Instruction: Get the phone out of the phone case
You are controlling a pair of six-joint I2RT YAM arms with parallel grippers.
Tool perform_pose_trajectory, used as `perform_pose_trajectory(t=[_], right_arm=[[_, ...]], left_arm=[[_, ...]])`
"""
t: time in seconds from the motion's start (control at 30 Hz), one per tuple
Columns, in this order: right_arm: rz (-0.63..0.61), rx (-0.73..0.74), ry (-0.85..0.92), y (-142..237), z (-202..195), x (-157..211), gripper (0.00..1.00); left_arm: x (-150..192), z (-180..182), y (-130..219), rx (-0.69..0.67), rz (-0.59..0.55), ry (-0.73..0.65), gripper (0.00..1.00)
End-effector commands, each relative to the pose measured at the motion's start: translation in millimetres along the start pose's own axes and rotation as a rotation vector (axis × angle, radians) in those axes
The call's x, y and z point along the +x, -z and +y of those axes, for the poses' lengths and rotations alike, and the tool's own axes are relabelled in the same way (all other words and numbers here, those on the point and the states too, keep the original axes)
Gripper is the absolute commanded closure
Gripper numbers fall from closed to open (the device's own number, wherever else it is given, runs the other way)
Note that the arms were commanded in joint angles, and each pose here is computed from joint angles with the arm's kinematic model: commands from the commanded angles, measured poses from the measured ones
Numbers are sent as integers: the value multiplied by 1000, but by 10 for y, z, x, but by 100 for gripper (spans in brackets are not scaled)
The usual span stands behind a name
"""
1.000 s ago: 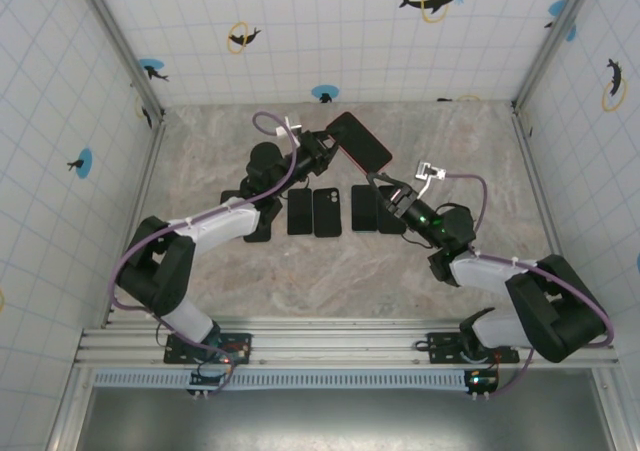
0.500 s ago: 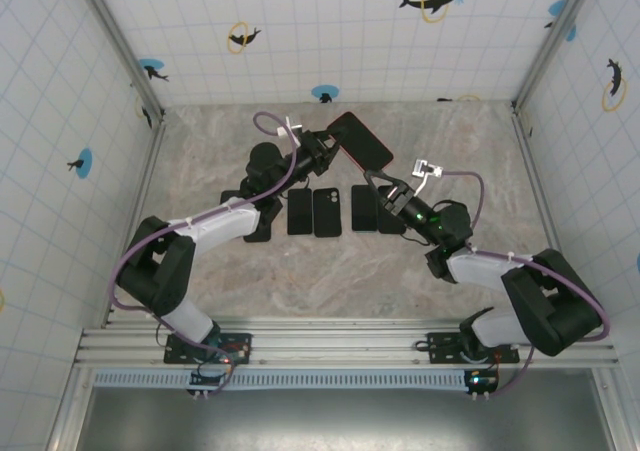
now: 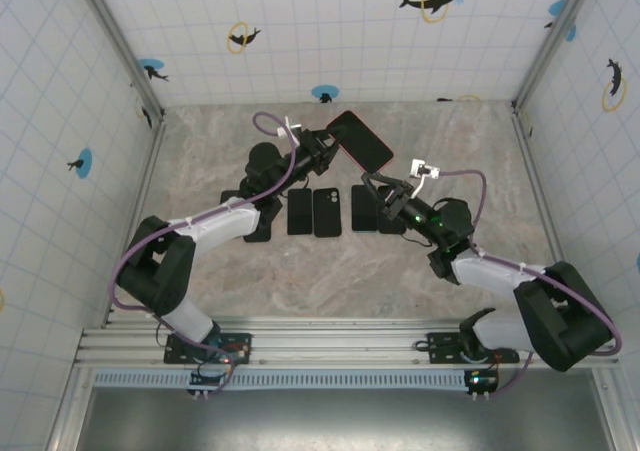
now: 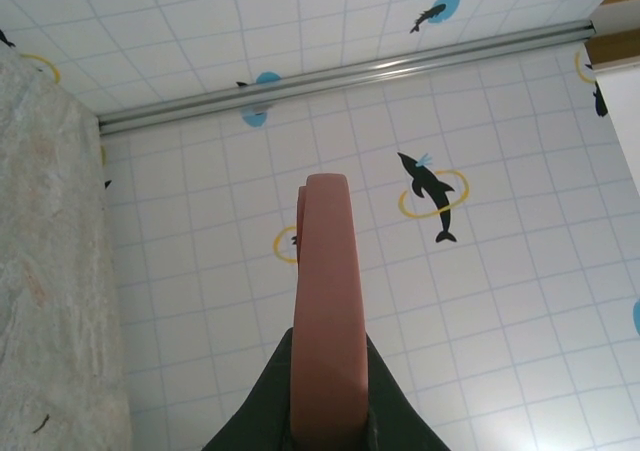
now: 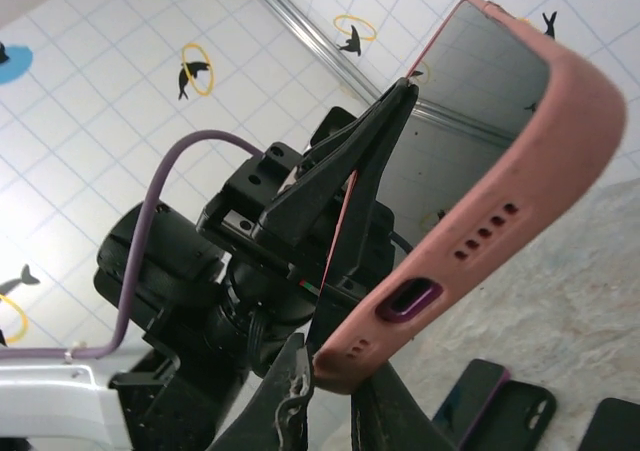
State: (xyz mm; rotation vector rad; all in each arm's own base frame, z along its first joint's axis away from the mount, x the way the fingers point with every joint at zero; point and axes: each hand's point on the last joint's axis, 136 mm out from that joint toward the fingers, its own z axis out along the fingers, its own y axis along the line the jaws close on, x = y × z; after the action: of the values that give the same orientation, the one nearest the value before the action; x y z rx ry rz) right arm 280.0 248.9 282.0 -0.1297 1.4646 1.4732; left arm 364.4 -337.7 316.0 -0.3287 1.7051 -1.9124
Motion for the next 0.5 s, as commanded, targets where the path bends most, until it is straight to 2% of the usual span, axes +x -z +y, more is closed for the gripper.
perform_pose_trajectory(t=[0.0, 0.13, 0.2, 0.33, 0.47], right_arm=[[-5, 122, 88, 21, -273, -53, 92], [-11, 127, 68, 33, -294, -97, 92], [-12, 121, 56, 36, -287, -117, 92], [-24, 115, 16, 71, -313, -156, 92], [-35, 121, -91, 108, -402, -174, 93]], left_arm=[[180, -339, 5, 99, 67, 2, 100], [255, -289, -7, 76, 89, -2, 100], [261, -424, -47, 98, 99, -23, 100], [287, -438, -63, 95, 115, -41, 100], [314, -445, -73, 86, 131, -67, 100]])
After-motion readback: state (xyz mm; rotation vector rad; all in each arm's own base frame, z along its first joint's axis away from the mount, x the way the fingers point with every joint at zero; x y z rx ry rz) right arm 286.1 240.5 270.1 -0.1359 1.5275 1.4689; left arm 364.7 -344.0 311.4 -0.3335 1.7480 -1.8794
